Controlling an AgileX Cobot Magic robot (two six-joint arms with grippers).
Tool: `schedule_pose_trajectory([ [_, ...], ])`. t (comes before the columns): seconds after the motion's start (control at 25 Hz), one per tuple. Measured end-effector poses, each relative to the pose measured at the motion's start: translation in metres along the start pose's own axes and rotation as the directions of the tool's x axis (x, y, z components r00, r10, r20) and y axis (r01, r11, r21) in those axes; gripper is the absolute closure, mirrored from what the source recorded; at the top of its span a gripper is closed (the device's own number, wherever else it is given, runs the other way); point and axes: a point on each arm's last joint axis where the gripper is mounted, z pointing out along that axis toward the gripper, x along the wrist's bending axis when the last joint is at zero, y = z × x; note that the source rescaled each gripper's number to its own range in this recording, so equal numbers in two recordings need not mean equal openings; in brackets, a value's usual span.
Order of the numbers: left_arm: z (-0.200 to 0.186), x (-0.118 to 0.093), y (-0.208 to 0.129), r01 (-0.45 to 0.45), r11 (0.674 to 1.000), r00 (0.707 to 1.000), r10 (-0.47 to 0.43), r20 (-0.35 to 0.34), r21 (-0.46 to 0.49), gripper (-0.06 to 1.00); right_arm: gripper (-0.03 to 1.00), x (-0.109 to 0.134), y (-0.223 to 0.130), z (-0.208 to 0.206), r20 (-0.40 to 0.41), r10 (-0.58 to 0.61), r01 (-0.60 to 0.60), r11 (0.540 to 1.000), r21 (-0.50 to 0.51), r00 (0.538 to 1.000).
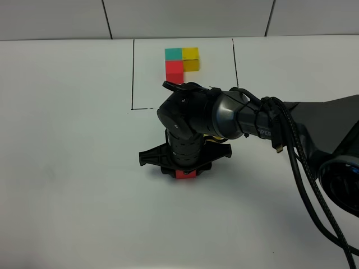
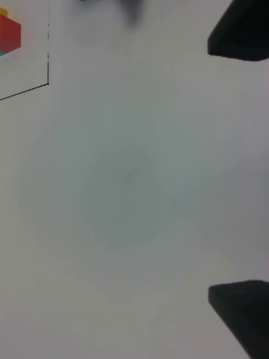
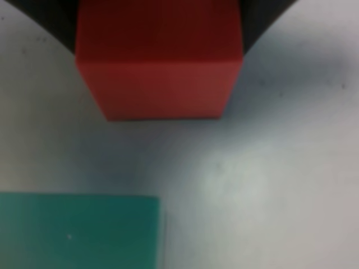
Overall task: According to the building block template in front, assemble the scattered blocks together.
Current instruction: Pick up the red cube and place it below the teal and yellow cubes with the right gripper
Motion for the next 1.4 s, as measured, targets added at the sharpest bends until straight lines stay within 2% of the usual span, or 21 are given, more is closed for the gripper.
schedule_pose_trajectory([
  [0.56, 0.000, 0.000, 0.000, 0.000, 1.000, 1.000, 0.000, 0.000, 0.000, 0.20, 0.97, -0.019, 0.015, 0.002, 0.018, 0.054, -0.054, 0.998, -0.028, 0.998],
  [1.4, 0.000, 0.000, 0.000, 0.000, 1.000, 1.000, 0.000, 0.000, 0.000, 0.20, 0.97, -0.019, 0.019, 0.004, 0.010, 0.049, -0.049, 0.998, -0.050, 0.999],
])
